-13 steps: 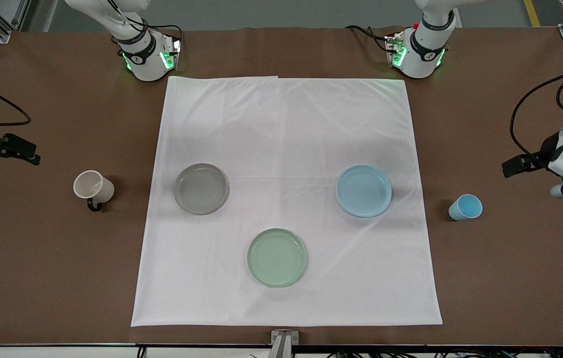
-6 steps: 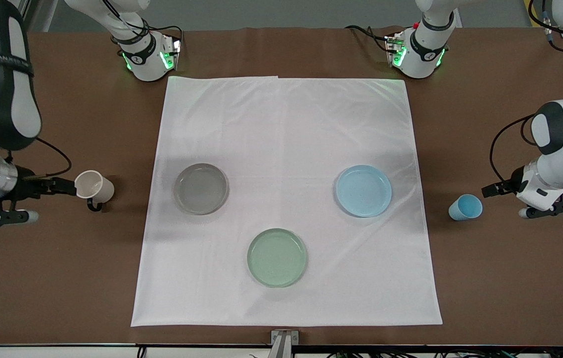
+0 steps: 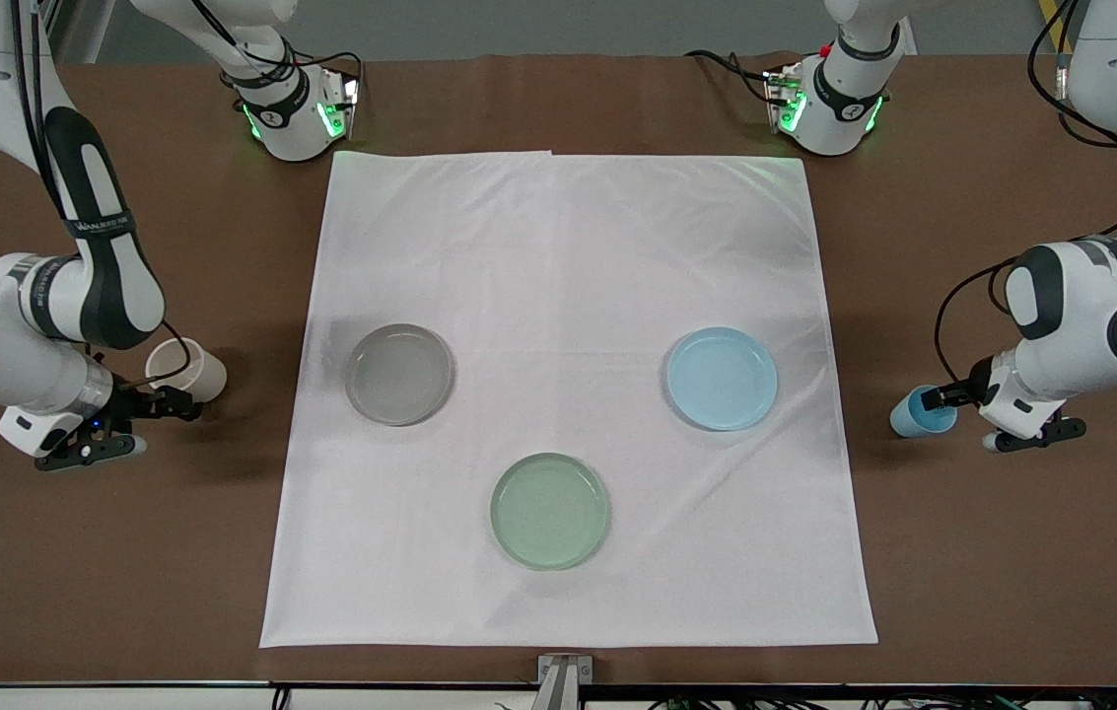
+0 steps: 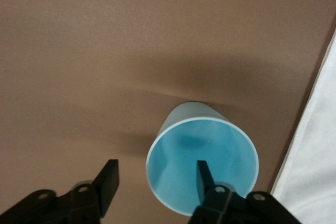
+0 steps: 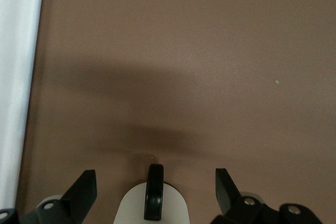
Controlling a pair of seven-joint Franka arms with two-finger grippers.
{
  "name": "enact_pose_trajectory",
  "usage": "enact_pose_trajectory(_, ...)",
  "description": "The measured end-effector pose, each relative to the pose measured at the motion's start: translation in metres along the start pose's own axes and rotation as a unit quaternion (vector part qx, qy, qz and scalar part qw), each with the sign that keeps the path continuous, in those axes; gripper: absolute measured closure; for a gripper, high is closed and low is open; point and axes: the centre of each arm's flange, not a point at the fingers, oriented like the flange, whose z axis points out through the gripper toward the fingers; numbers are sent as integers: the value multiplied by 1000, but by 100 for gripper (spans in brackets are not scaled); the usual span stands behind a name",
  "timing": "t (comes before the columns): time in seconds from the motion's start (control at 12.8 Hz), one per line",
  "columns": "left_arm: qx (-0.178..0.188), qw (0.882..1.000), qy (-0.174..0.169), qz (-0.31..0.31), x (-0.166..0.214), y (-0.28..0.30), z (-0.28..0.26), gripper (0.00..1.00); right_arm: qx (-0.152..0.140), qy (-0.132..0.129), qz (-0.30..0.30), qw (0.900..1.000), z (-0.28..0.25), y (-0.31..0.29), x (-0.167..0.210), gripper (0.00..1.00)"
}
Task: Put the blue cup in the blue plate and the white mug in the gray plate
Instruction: 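Reach the left gripper to the blue cup while the right gripper reaches the mug, then grasp the blue cup with the left gripper while the right gripper grasps the mug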
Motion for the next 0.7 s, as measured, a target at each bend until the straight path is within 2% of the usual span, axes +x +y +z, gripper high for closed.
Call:
enact_pose_trajectory(0.08, -1, 1000, -1, 0, 0, 1, 4, 34, -2, 4, 1, 1000, 8, 1, -5, 0)
enact_pose_trajectory(0.16, -1, 1000, -2, 1, 0, 1, 5, 43, -2, 4, 2, 1000, 14, 1, -9, 0)
enact_pose_trajectory(0.47, -2, 1000, -2, 2, 0, 6, 4, 92, 4, -12, 3, 1000, 33, -4, -24, 0)
enact_pose_trajectory(0.55, -3, 1000, 1, 4, 1, 9, 2, 97, 5, -15, 2, 1000, 35, -5, -26, 0)
enact_pose_trajectory(0.7, -10, 1000, 16, 2, 2, 28, -19, 96, 7, -18, -2, 1000, 38, -5, -28, 3)
